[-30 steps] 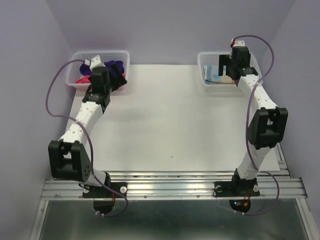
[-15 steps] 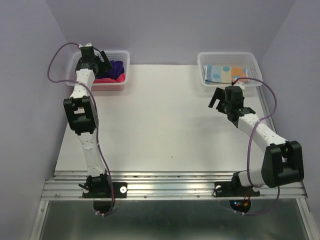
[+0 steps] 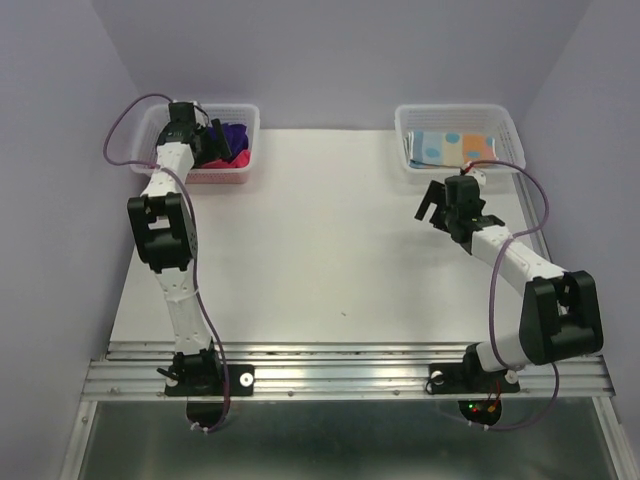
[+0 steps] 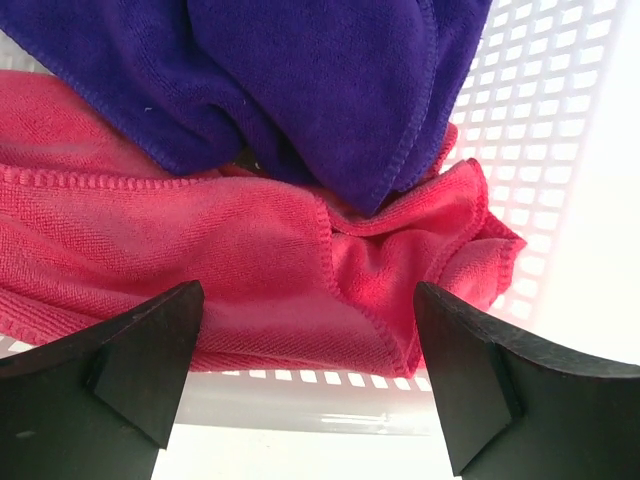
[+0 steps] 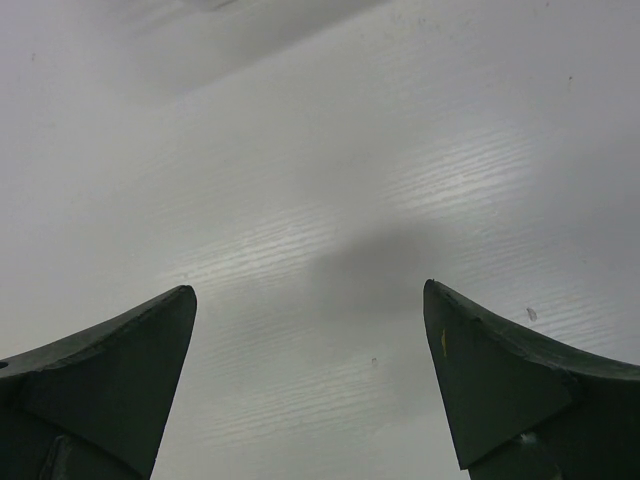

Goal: Fold and stack the towels
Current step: Grab crumpled towel

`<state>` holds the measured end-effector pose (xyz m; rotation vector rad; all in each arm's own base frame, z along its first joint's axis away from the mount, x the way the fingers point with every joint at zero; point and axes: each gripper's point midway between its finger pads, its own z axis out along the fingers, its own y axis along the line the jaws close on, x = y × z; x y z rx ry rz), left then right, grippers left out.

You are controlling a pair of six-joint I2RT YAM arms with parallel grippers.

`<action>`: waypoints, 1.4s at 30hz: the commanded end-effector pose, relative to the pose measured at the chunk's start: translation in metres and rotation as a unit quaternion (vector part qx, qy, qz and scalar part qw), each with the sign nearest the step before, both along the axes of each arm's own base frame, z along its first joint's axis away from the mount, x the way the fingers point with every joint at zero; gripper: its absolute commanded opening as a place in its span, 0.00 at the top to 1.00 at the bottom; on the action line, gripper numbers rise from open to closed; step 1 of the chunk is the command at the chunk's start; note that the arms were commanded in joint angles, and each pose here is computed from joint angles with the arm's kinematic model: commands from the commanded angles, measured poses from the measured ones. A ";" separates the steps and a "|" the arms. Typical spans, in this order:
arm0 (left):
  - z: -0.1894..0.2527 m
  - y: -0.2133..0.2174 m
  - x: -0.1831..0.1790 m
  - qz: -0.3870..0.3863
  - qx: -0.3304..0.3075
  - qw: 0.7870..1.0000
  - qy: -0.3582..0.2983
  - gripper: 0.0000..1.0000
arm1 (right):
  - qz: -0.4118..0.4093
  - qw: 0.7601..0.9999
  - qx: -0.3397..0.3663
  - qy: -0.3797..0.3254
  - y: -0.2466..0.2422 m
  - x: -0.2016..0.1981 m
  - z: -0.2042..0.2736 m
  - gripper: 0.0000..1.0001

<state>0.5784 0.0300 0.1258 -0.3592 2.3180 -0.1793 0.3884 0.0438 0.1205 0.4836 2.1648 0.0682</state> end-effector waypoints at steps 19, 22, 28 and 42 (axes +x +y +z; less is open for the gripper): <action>0.069 0.037 0.091 0.059 0.067 0.983 -0.161 0.01 | 0.002 1.000 -0.012 0.018 0.000 0.009 -0.018 0.00; 0.057 0.041 0.105 0.074 0.053 0.980 -0.178 0.01 | 0.008 1.000 -0.011 0.022 0.002 0.011 -0.022 0.00; 0.037 0.049 0.118 0.097 0.016 0.978 -0.184 0.04 | 0.020 0.999 -0.002 0.031 0.008 0.012 -0.029 0.00; 0.104 0.031 0.119 0.077 -0.043 0.962 -0.257 1.00 | 0.032 0.998 0.001 0.046 0.012 0.014 -0.040 0.00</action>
